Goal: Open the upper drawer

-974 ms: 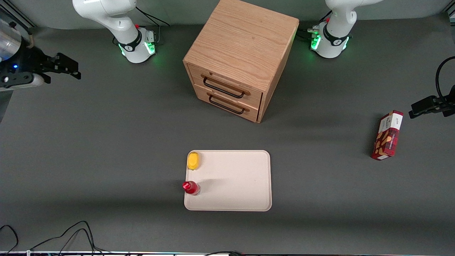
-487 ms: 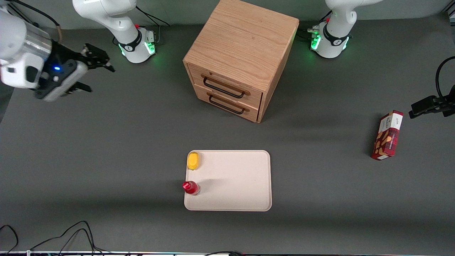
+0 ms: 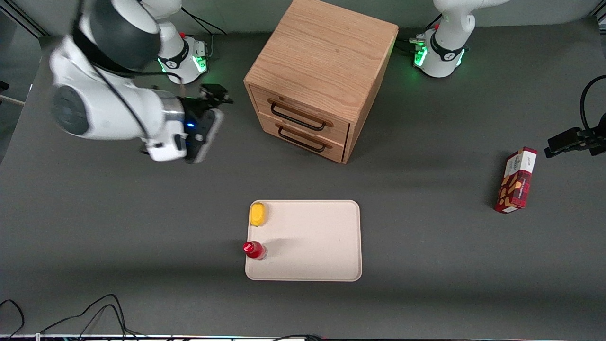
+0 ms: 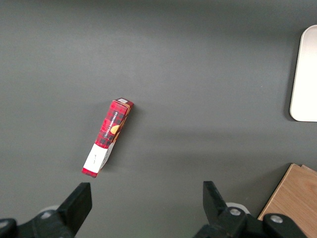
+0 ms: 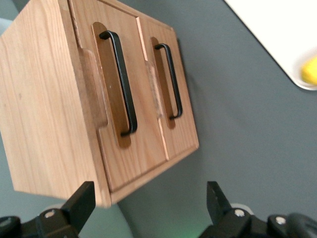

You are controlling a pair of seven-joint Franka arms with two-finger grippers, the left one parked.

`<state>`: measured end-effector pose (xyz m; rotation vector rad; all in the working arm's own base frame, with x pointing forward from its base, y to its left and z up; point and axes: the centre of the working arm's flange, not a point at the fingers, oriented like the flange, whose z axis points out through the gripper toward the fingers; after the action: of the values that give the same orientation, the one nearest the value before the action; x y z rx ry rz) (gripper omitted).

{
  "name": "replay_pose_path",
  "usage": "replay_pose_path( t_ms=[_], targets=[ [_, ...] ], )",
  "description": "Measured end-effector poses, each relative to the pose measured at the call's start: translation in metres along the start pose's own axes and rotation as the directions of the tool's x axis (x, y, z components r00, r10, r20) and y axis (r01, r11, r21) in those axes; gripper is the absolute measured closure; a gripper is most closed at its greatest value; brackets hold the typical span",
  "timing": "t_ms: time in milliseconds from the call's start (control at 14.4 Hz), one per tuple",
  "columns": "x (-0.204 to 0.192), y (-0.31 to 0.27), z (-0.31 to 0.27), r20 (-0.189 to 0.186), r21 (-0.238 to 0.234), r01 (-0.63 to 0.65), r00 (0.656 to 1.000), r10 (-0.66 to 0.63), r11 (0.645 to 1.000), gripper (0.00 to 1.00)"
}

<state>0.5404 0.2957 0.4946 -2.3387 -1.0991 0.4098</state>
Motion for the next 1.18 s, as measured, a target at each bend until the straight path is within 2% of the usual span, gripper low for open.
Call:
replay_pose_path(
  t_ms=[209,557,1183],
  targets=[
    [0.034,0.008,0.052,0.017,0.043,0.027,0.999,-0.028,0.999,0.00],
    [0.064,0.007,0.097,0.000,0.074,0.058,0.998,-0.058,0.996,0.00],
    [0.080,-0.012,0.144,-0.024,0.053,0.080,0.997,-0.079,0.995,0.00]
  ],
)
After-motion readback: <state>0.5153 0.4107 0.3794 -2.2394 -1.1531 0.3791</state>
